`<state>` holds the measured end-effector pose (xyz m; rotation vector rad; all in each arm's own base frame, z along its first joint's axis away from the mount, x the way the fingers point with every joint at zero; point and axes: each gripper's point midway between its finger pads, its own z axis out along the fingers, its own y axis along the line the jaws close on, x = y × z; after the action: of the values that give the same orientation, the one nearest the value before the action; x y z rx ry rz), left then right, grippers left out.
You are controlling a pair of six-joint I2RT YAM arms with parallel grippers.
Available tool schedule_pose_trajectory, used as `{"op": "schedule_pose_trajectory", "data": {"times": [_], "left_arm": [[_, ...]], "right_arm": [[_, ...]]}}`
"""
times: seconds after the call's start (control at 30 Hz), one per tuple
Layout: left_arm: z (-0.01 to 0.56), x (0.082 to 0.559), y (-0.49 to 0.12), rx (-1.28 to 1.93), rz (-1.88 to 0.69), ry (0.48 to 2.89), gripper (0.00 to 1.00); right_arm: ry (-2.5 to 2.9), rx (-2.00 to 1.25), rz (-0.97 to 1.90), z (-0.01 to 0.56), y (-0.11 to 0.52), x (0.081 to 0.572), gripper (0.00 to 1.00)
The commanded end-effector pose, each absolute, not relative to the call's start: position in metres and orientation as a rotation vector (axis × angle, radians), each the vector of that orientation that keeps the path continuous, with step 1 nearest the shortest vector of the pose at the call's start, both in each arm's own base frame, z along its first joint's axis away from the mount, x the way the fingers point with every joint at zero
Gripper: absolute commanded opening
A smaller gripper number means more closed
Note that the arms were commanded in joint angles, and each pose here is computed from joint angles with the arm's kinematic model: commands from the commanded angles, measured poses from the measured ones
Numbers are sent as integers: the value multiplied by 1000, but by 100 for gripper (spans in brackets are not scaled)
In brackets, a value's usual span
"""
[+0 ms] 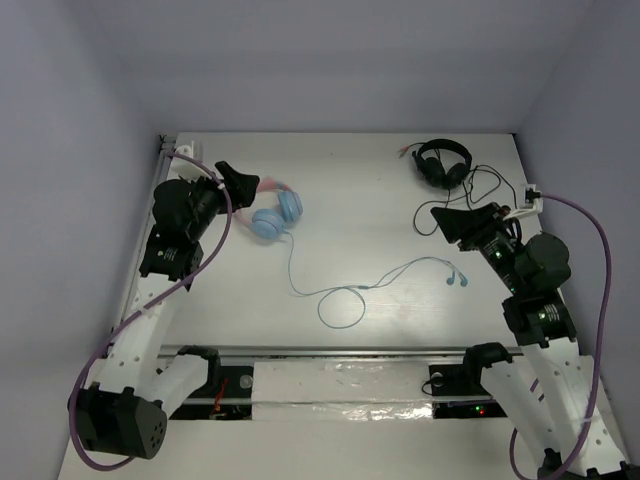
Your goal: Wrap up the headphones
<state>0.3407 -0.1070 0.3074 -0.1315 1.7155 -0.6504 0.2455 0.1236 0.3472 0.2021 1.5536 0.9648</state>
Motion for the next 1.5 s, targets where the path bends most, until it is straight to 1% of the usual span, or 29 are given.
{"op": "schedule_pose_trajectory", "data": {"times": [0.0, 0.07, 0.1, 0.13, 0.17, 0.2, 0.23, 0.27, 0.3, 0.33, 0.37, 0.53, 0.6, 0.63, 0.7, 0.73, 0.77, 0.8, 0.83, 0.9, 0.93, 1.0, 1.07, 1.1, 1.2, 1.33, 1.47], "left_arm": [[339, 348, -99, -106, -593, 1641, 62], [336, 355, -95, -100, -546, 1665, 58], [336, 359, -91, -112, -513, 1670, 58], [327, 367, -89, -122, -492, 1700, 54], [328, 370, -87, -124, -475, 1714, 45], [325, 382, -83, -135, -432, 1737, 26], [311, 387, -80, -150, -409, 1779, 20], [311, 390, -80, -154, -399, 1798, 12], [307, 395, -79, -148, -385, 1818, 4], [303, 399, -80, -146, -383, 1830, 0], [299, 407, -80, -150, -372, 1843, 0], [286, 440, -70, -129, -254, 1874, 0], [275, 461, -71, -95, -221, 1905, 0], [259, 472, -71, -81, -200, 1938, 1], [257, 487, -71, -38, -170, 1936, 5], [235, 498, -73, -26, -159, 1980, 12], [241, 508, -69, -3, -141, 1973, 18], [235, 515, -73, 25, -145, 1991, 23], [227, 520, -77, 62, -156, 2012, 33], [202, 537, -75, 104, -131, 2076, 40], [177, 542, -79, 136, -145, 2126, 46], [164, 548, -80, 174, -137, 2155, 49], [139, 549, -84, 210, -155, 2198, 56], [131, 549, -85, 221, -158, 2210, 58], [107, 547, -79, 229, -159, 2249, 59], [88, 543, -67, 214, -182, 2274, 60], [70, 534, -65, 250, -173, 2315, 60]], "right_arm": [[1496, 144, 966, 362, 124, 237, 50], [1493, 130, 982, 362, 126, 234, 49], [1493, 126, 987, 362, 127, 234, 40], [1498, 122, 993, 361, 128, 233, 35], [1498, 120, 994, 361, 129, 233, 28], [1498, 119, 993, 360, 129, 233, 18], [1499, 115, 994, 360, 129, 233, 14], [1500, 110, 990, 359, 129, 232, 11], [1503, 109, 987, 358, 129, 233, 5], [1506, 109, 988, 357, 129, 233, 2], [1509, 96, 992, 356, 131, 232, 0], [1524, 83, 999, 352, 133, 234, 0], [1528, 86, 1004, 350, 134, 234, 0], [1529, 88, 1003, 350, 134, 235, 0], [1538, 90, 1001, 347, 134, 236, 0], [1541, 92, 1001, 346, 134, 237, 0], [1545, 90, 1005, 345, 135, 238, 0], [1546, 89, 1008, 345, 135, 238, 0], [1543, 84, 1015, 345, 137, 238, 0], [1556, 86, 1022, 341, 138, 240, 0], [1561, 88, 1021, 340, 138, 241, 0], [1568, 93, 1013, 339, 138, 244, 0], [1577, 95, 1011, 336, 138, 245, 4], [1579, 97, 1013, 335, 138, 246, 12], [1579, 103, 1010, 334, 137, 246, 26], [1594, 106, 1012, 329, 138, 248, 35], [1597, 114, 1009, 326, 137, 250, 37]]}}
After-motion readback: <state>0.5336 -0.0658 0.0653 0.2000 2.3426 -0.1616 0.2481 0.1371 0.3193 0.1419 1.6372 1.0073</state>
